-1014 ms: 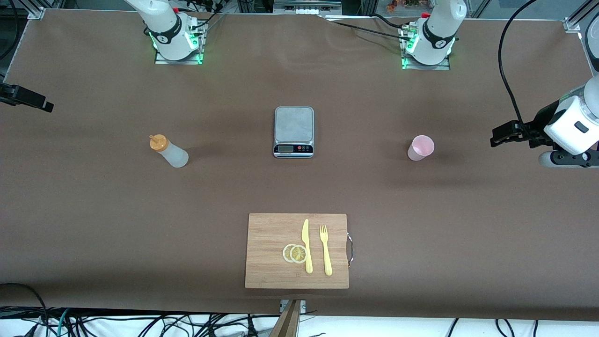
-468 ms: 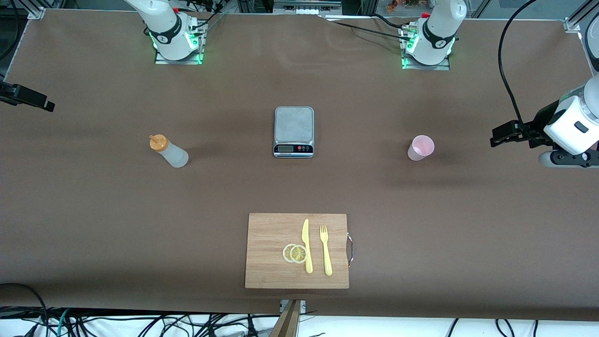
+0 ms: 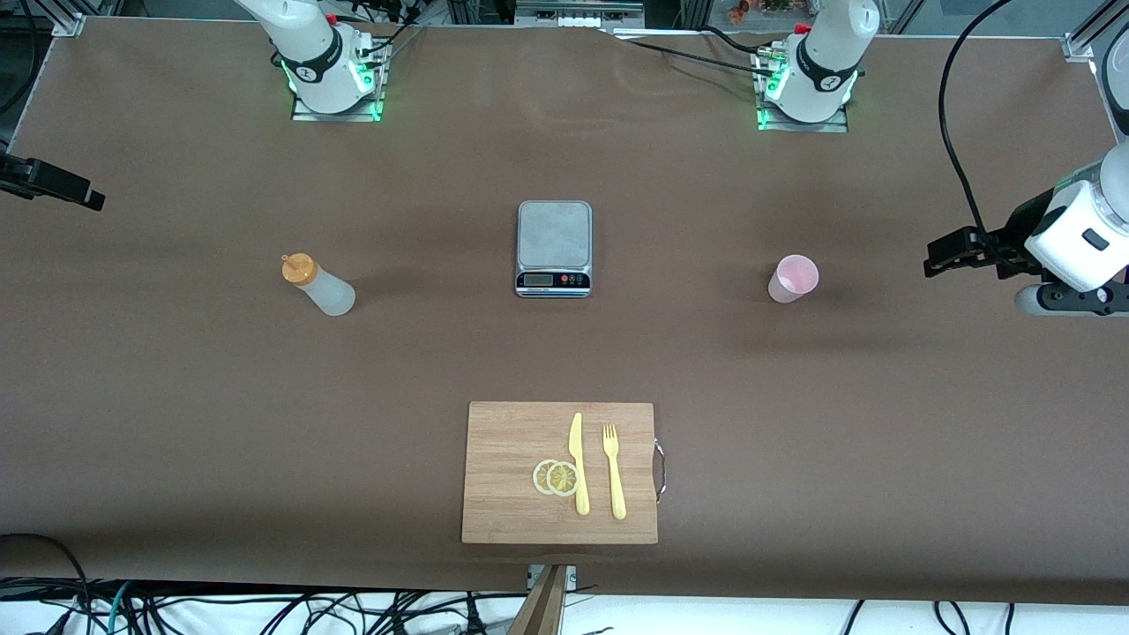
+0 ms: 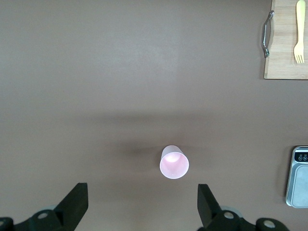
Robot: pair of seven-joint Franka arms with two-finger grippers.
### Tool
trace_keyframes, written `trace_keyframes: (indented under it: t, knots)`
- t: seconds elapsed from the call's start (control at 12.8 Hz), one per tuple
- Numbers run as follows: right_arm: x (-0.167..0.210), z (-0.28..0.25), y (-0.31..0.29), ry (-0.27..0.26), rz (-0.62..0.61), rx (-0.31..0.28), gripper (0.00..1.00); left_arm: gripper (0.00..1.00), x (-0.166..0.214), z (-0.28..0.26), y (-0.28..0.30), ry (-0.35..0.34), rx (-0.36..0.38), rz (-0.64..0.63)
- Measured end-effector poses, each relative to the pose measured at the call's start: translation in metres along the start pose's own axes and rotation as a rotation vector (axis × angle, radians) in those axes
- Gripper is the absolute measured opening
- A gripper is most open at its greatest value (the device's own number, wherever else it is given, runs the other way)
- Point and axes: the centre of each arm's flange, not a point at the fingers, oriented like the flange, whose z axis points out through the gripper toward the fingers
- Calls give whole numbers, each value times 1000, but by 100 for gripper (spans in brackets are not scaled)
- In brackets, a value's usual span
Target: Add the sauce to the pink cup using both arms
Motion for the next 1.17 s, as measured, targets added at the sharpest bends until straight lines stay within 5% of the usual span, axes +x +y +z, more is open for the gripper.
trace_keyframes:
  t: [0.7, 1.17]
  knots:
    - [0, 0, 0, 0, 0, 0, 100, 100, 5, 13, 5, -25, 0, 9]
    - [0, 0, 0, 0, 0, 2, 100, 100, 8, 86, 4, -149, 4, 6]
